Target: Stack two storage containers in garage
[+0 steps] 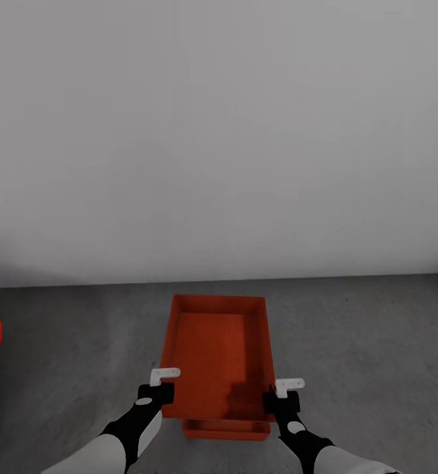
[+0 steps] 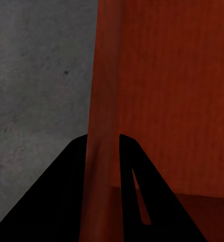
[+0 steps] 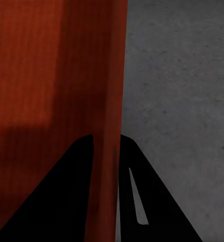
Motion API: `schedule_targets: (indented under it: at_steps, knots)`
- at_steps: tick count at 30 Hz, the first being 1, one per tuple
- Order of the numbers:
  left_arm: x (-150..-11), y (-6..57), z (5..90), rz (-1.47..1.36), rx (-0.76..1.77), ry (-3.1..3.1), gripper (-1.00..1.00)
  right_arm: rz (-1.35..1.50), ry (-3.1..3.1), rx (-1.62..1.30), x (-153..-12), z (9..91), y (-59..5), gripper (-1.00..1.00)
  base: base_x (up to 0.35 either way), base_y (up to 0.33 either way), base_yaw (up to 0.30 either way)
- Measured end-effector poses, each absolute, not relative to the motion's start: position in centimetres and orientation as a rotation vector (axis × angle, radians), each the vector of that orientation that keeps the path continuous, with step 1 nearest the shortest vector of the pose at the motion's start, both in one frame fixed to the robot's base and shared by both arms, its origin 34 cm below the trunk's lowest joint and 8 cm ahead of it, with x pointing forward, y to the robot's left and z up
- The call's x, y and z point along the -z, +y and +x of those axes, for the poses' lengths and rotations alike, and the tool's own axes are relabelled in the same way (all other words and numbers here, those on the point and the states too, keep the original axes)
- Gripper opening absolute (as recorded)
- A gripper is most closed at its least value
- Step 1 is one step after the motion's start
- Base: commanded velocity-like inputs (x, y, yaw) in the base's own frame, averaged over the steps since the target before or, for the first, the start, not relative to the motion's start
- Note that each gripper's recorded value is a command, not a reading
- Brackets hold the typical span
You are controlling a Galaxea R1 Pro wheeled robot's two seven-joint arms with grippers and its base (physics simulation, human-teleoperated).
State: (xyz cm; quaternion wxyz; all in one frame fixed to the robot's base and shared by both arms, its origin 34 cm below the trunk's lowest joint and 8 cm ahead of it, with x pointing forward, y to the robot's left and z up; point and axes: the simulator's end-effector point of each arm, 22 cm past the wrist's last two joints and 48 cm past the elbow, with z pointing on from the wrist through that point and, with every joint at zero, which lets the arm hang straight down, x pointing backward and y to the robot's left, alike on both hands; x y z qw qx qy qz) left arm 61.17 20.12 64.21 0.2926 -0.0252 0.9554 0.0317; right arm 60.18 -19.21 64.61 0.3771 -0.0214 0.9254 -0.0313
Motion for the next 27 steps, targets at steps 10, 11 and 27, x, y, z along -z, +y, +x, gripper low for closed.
schedule_targets:
  at_steps: [10, 11, 27]
  knots:
    - [-63.4, 20.1, 60.6, -0.067, -0.085, 2.562, -1.0, -0.057, 2.383, 0.08, -63.9, 59.7, -19.2, -1.0, 0.0, 0.0, 0.0]
    - [-63.4, 20.1, 60.6, -0.067, -0.085, 2.564, -1.0, -0.057, 2.384, 0.08, -63.8, 59.6, -19.2, -1.0, 0.0, 0.0, 0.0]
    - [-62.2, 20.1, 59.8, -0.066, -0.087, 2.589, -1.0, -0.058, 2.409, 0.08, -62.6, 58.8, -19.2, -1.0, 0.0, 0.0, 0.0]
